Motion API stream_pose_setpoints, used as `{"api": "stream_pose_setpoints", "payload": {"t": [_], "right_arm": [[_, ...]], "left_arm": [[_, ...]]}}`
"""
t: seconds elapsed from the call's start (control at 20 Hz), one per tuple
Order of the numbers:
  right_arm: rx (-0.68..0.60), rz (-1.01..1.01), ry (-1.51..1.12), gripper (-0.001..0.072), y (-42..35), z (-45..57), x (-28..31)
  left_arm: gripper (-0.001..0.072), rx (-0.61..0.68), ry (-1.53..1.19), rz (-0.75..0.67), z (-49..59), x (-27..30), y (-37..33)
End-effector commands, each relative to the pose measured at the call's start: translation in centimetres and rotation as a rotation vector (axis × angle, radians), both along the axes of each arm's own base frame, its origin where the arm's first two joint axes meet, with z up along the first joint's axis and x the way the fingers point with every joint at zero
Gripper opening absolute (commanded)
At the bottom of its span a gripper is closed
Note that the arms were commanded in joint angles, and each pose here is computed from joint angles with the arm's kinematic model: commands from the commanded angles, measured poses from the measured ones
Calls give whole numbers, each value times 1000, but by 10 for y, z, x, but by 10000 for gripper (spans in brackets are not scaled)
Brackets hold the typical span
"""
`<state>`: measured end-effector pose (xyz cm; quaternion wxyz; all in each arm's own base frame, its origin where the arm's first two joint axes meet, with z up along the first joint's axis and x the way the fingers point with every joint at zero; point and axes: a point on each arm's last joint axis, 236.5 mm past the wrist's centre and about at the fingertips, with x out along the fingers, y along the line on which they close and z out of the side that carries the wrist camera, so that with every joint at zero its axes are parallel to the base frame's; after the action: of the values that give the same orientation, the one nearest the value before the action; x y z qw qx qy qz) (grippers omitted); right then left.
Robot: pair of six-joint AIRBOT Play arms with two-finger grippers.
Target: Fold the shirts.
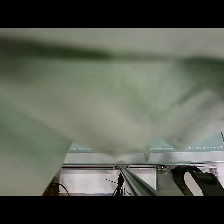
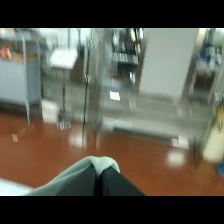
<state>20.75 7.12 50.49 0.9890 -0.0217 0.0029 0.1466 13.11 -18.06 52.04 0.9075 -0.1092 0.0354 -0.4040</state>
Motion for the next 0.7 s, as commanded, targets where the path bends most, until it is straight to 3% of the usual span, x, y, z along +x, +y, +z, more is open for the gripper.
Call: {"api": "stream_pose_setpoints", "payload": {"t": [0.0,0.15,0.3,0.55,0.65], "right_arm": [[-74,-69,477,44,-24,-108,6],[-105,-18,816,44,-29,-177,31],[-98,22,947,44,-31,-217,91],[-145,179,1012,44,34,-300,204],[-198,142,952,44,44,-327,250]], "left_arm": [[20,32,290,39,-56,9,9],[20,83,468,79,-114,45,26],[20,95,700,74,-197,88,39],[22,-4,933,119,-333,162,56],[22,-16,964,160,-370,193,68]]}}
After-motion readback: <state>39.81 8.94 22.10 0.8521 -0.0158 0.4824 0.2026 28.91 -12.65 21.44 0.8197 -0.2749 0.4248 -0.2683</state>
